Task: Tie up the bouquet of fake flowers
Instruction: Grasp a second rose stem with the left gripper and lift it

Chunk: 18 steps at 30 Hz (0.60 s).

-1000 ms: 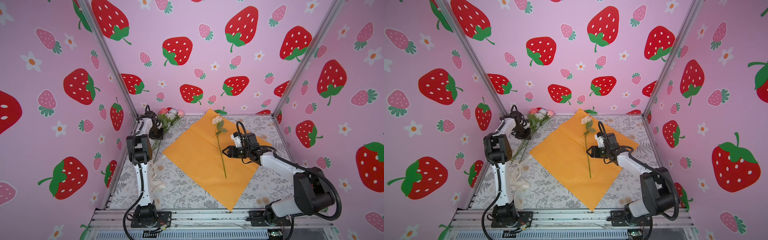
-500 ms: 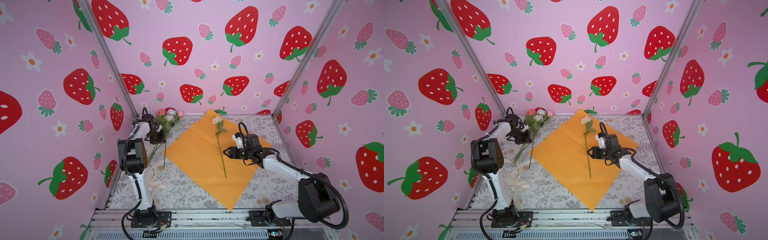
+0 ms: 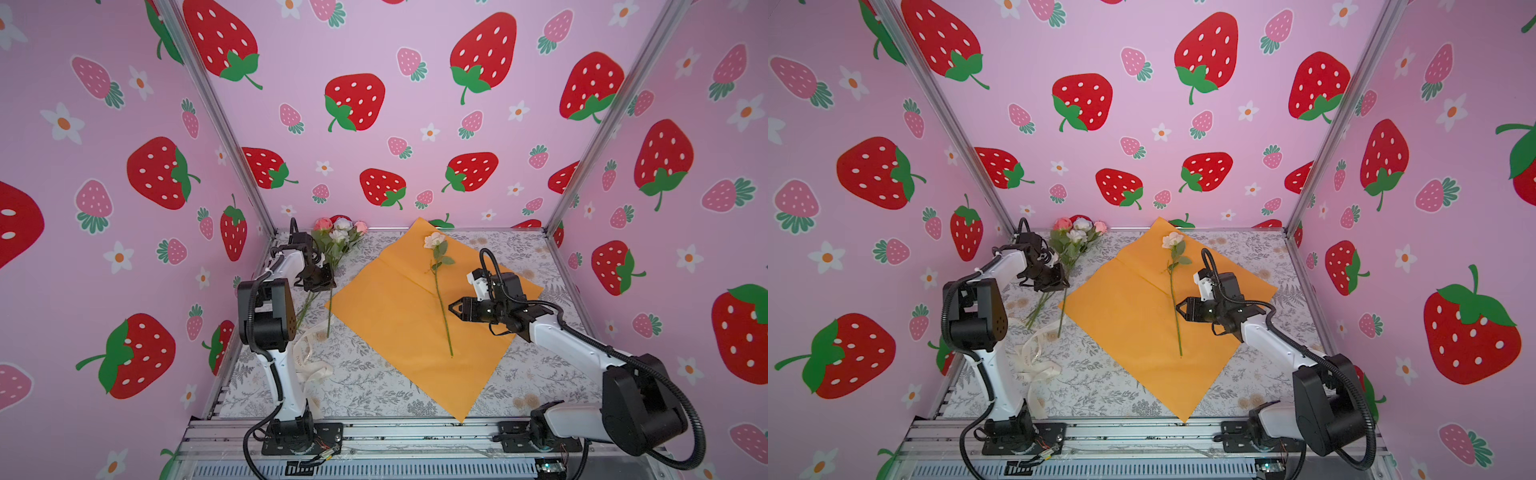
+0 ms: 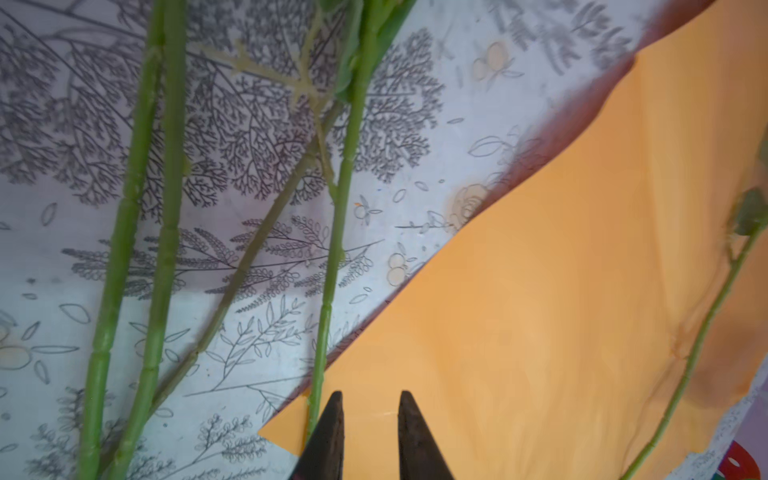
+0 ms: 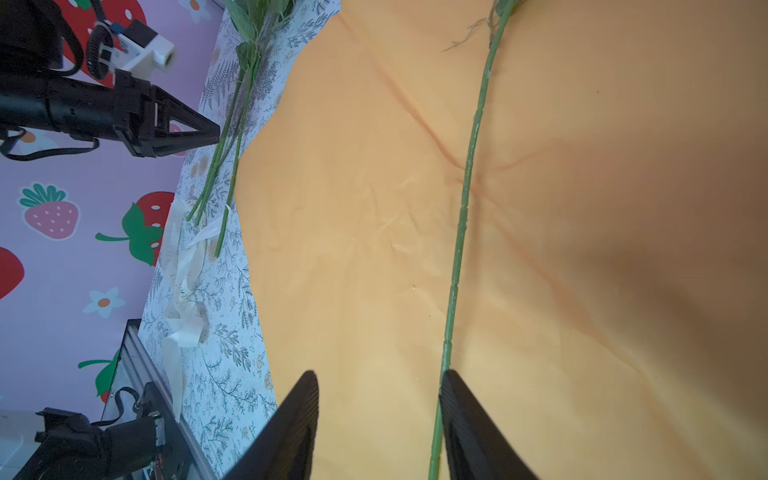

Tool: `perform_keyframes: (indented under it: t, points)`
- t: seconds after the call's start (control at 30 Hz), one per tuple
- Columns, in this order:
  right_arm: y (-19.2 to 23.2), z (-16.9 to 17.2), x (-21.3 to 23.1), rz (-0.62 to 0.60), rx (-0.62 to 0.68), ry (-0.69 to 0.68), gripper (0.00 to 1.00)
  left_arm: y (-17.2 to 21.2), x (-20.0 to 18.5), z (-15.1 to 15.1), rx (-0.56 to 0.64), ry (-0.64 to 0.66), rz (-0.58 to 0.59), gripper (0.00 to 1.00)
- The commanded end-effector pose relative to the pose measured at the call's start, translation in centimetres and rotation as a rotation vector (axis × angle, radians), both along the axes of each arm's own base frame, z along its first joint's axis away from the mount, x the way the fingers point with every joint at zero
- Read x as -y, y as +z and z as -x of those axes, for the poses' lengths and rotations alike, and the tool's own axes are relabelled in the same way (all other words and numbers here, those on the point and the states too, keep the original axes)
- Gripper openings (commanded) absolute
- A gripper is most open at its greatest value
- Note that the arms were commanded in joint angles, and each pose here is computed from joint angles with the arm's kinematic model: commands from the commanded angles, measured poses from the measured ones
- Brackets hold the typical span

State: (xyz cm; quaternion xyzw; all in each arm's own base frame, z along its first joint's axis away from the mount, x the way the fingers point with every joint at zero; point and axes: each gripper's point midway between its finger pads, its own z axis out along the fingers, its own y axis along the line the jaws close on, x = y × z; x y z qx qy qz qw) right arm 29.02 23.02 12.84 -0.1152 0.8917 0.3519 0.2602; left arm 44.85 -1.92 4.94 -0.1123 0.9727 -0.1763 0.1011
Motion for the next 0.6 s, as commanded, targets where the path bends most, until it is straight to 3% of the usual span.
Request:
perform_keyframes:
  t: [0.0, 0.33, 0.57]
  points:
    - [-0.1, 0.5, 0.0, 0.001, -0.005, -0.002, 0.51, 0.2, -0.6, -1.4, 0.024, 0.030, -0.045, 0.29]
    - [-0.5, 0.0, -0.7, -0.015, -0.019, 0.014, 0.51, -1.6, -0.7, -3.0, -0.002, -0.004, -0.086, 0.33]
    - [0.1, -0.5, -2.1, -0.085, -0.023, 0.037, 0.51, -2.6, -0.1, -4.5, -0.015, -0.035, -0.077, 0.28]
